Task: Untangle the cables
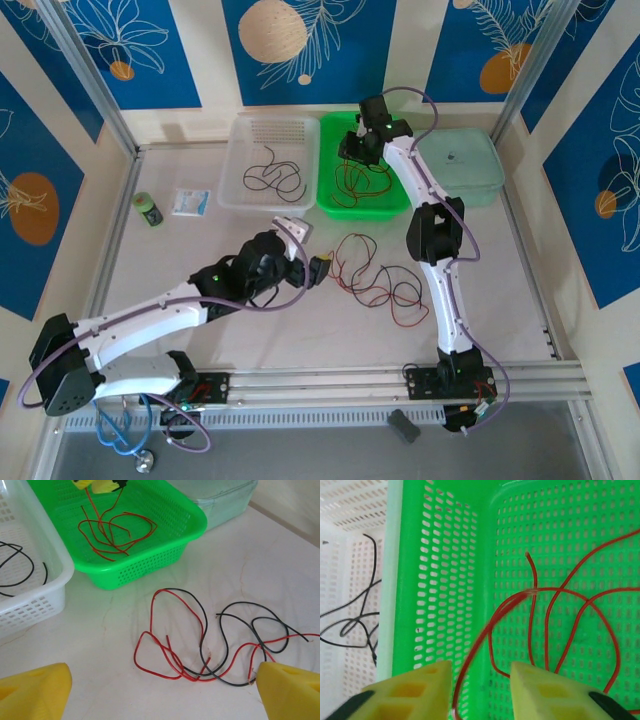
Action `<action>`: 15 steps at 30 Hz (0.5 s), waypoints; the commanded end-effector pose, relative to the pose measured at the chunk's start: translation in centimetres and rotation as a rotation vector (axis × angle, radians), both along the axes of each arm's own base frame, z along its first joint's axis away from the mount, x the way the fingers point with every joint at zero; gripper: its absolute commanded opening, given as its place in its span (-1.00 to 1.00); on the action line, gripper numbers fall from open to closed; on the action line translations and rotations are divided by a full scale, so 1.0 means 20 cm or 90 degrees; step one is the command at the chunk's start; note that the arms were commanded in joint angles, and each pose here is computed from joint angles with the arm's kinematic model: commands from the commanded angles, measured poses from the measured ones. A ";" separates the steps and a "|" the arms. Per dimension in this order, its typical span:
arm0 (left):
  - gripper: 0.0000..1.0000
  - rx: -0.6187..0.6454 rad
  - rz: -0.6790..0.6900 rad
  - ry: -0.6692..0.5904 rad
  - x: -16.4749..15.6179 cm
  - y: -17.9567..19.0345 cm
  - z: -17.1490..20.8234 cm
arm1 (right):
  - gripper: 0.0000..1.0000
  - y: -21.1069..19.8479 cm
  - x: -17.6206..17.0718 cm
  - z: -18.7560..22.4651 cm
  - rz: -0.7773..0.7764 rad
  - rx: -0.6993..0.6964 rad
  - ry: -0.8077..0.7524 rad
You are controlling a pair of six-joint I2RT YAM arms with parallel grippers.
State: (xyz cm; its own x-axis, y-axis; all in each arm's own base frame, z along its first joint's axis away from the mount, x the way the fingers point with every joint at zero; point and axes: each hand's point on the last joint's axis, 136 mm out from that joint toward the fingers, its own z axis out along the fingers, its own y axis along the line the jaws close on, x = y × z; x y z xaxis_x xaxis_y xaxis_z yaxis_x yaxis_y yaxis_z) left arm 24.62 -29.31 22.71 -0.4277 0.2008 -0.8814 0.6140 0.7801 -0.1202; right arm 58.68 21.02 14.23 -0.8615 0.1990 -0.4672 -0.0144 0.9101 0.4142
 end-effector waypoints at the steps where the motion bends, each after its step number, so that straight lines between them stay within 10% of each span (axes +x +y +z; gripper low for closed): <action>1: 0.84 -0.012 -0.026 0.032 -0.04 -0.06 0.06 | -0.05 0.00 -0.06 0.07 0.015 0.008 0.010; 15: 0.72 0.031 -0.056 0.149 -0.08 -0.36 0.00 | 0.23 -0.28 -0.20 0.26 -0.033 -0.108 -0.008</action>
State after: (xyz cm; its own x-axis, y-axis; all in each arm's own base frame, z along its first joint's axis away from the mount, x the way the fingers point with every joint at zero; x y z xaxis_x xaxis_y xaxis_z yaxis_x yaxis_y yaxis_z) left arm 24.05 -35.78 22.98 -0.5645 0.2710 -0.7797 0.6429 0.7367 -0.2094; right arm 55.45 17.36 17.21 -0.8664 0.1896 -0.4619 0.0291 0.9427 0.3323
